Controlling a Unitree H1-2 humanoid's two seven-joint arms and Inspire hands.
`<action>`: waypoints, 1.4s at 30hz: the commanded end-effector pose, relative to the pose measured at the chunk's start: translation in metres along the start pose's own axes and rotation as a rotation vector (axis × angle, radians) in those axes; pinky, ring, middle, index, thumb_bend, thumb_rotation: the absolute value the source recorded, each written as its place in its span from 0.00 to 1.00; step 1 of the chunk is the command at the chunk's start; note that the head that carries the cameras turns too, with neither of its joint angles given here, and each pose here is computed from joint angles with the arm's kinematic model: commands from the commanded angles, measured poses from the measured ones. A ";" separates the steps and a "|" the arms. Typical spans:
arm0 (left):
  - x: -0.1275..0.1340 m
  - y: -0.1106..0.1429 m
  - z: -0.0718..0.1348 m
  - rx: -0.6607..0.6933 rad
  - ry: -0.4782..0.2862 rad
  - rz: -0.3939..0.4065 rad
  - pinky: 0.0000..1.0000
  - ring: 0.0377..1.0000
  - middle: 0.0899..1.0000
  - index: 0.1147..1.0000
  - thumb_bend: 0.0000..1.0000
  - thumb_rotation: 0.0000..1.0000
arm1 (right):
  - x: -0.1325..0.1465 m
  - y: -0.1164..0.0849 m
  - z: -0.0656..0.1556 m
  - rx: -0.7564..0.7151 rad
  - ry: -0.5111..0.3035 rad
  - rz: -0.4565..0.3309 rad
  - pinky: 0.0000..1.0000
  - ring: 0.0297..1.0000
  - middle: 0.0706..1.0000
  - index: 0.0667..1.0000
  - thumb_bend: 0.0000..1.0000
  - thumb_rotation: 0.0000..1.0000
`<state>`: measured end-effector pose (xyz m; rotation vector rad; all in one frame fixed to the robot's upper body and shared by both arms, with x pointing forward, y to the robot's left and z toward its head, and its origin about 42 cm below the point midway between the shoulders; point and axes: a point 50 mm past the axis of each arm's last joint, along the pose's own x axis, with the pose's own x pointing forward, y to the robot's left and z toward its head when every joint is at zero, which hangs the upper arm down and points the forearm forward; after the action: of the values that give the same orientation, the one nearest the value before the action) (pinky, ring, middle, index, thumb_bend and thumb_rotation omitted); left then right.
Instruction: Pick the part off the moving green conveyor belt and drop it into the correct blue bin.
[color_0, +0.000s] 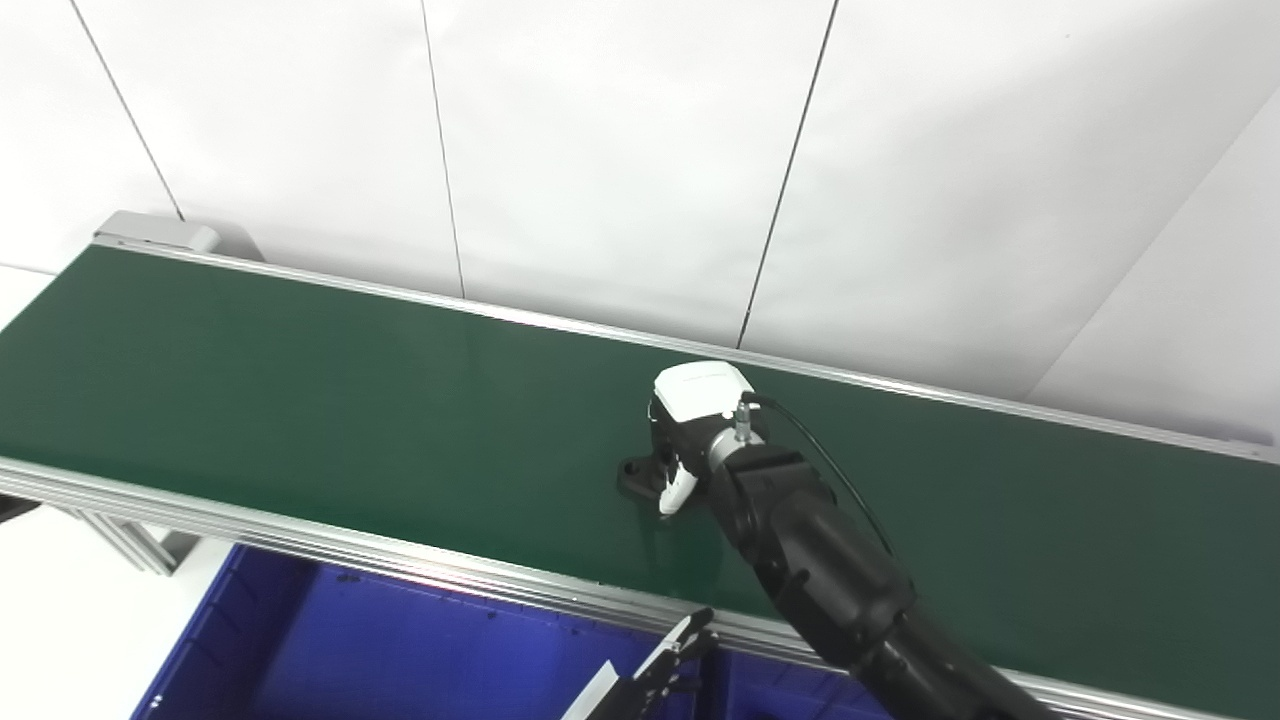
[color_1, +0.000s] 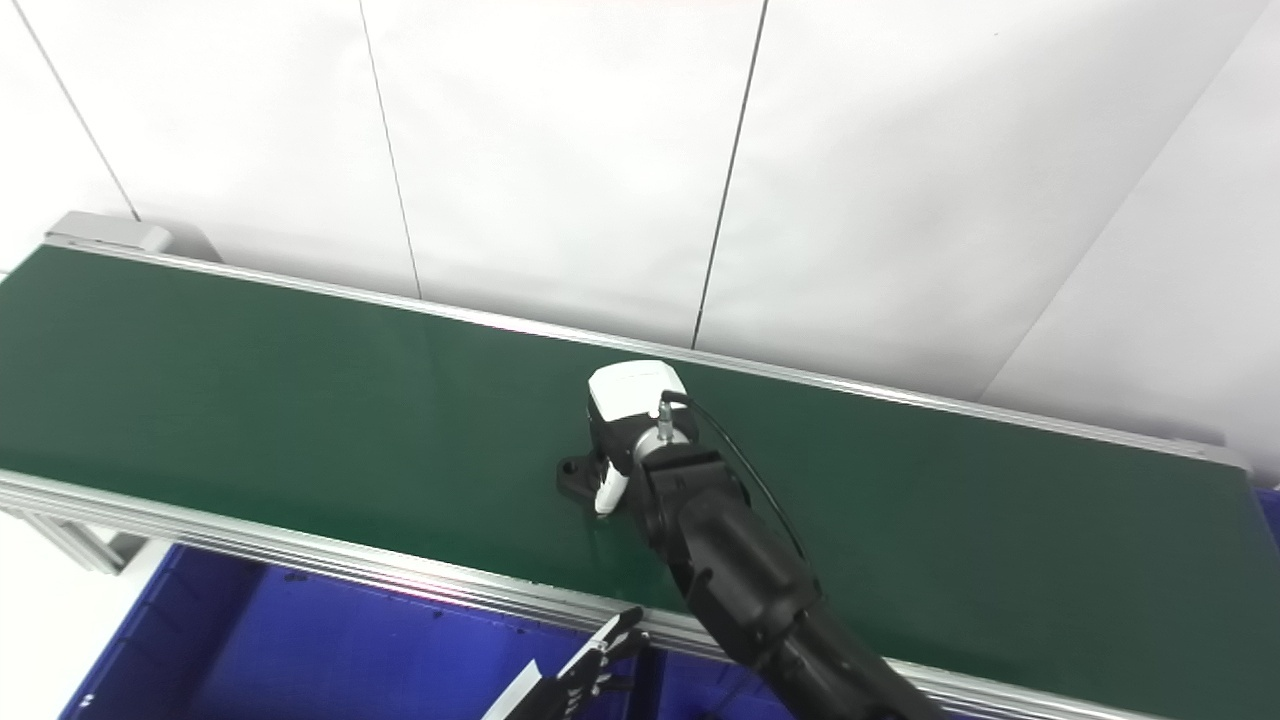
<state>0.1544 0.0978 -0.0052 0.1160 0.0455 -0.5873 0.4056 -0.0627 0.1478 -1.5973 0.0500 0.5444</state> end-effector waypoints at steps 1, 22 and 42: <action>0.006 -0.002 0.013 0.007 -0.064 -0.002 0.86 0.98 1.00 1.00 0.96 0.83 | -0.009 0.015 -0.003 0.035 -0.029 0.001 0.20 0.27 0.40 0.47 0.52 0.00; -0.014 0.023 0.017 0.007 -0.070 0.005 0.98 1.00 1.00 1.00 0.94 0.85 | -0.106 -0.023 -0.018 0.182 -0.108 -0.368 0.13 0.17 0.43 0.45 0.52 0.00; -0.034 0.049 0.034 -0.008 -0.080 0.020 1.00 1.00 1.00 1.00 0.96 0.94 | -0.200 -0.008 -0.022 0.186 -0.073 -0.319 0.13 0.17 0.43 0.45 0.52 0.00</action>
<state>0.1530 0.1529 0.0270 0.1025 -0.0013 -0.5676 0.2472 -0.1366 0.2219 -1.3418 -0.1414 0.3463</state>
